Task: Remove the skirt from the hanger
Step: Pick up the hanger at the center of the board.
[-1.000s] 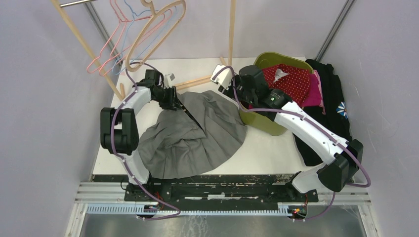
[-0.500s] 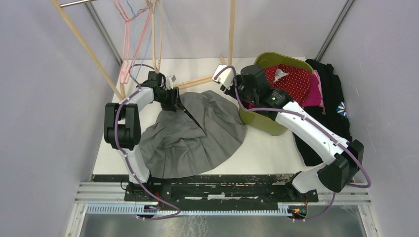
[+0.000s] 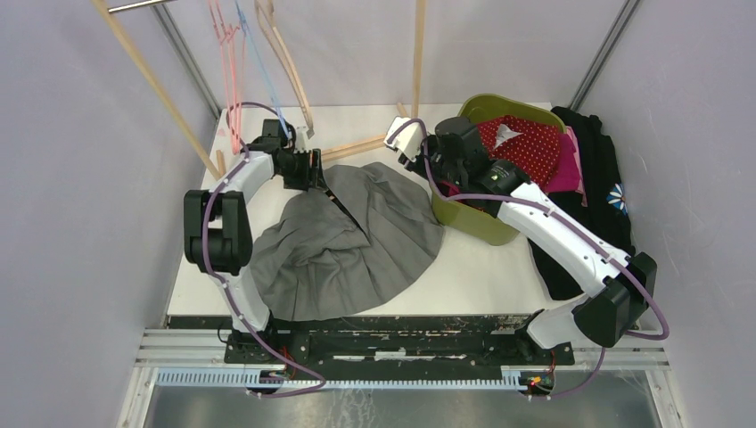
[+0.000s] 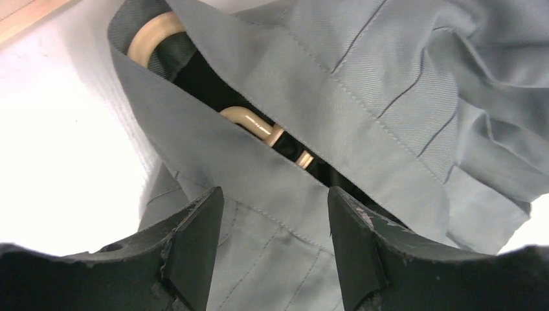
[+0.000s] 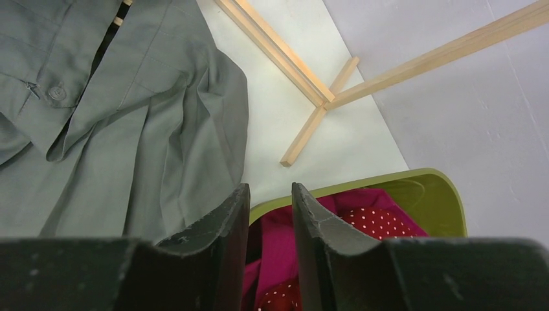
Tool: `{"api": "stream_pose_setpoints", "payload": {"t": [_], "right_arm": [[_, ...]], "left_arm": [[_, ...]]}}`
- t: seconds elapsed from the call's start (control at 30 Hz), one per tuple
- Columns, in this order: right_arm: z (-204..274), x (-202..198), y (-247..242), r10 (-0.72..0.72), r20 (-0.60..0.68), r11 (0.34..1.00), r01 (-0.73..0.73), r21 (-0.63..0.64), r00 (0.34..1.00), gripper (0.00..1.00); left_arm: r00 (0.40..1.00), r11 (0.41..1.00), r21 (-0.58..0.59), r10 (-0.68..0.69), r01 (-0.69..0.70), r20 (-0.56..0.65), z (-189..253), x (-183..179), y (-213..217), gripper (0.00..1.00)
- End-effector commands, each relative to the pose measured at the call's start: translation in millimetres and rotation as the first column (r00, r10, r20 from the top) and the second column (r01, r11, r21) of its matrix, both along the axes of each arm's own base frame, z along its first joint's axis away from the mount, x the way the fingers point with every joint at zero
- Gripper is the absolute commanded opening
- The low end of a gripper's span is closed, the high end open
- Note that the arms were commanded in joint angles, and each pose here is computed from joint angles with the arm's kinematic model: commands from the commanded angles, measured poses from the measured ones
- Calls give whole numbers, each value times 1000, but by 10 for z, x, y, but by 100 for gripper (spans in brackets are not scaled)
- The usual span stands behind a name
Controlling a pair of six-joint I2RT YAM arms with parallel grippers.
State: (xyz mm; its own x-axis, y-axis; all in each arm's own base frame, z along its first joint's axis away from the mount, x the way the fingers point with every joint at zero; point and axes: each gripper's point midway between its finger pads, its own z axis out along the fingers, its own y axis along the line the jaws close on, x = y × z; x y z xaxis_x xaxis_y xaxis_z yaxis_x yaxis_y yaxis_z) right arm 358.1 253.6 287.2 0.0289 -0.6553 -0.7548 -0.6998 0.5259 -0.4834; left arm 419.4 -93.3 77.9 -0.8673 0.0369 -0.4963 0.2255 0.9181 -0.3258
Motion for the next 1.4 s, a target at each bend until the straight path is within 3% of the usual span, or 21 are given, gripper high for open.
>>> {"api": "stream_pose_setpoints", "payload": {"t": [0.0,0.23,0.3,0.47,0.7,0.8,1.03,1.37], "right_arm": [[192,7,24,6,33,999,-7,45,999,35],[212,-14,-13,9,34,999,-10,37,999,33],[222,-6,-24,7,36,999,-8,37,999,33],[204,8,-20,9,33,999,-10,34,999,32],[169,-19,15,26,22,998,-27,48,999,32],[152,-40,10,28,14,998,-28,52,1000,32],[153,-69,5,33,13,998,-34,56,999,31],[175,-103,28,51,9,996,-52,69,999,31]], "left_arm": [[999,993,108,-44,42,16,-35,52,175,70],[1000,972,235,-20,21,-6,-218,137,399,80],[999,978,208,-35,37,-17,-245,112,346,87],[994,992,69,-107,109,-30,-242,-74,56,88],[984,987,18,-155,157,-82,-400,-263,-103,89],[969,976,-6,-218,218,-116,-488,-326,-313,98],[908,921,-63,-389,383,-155,-621,-601,-975,95],[875,885,-152,-461,440,-148,-584,-844,-1221,86]]}}
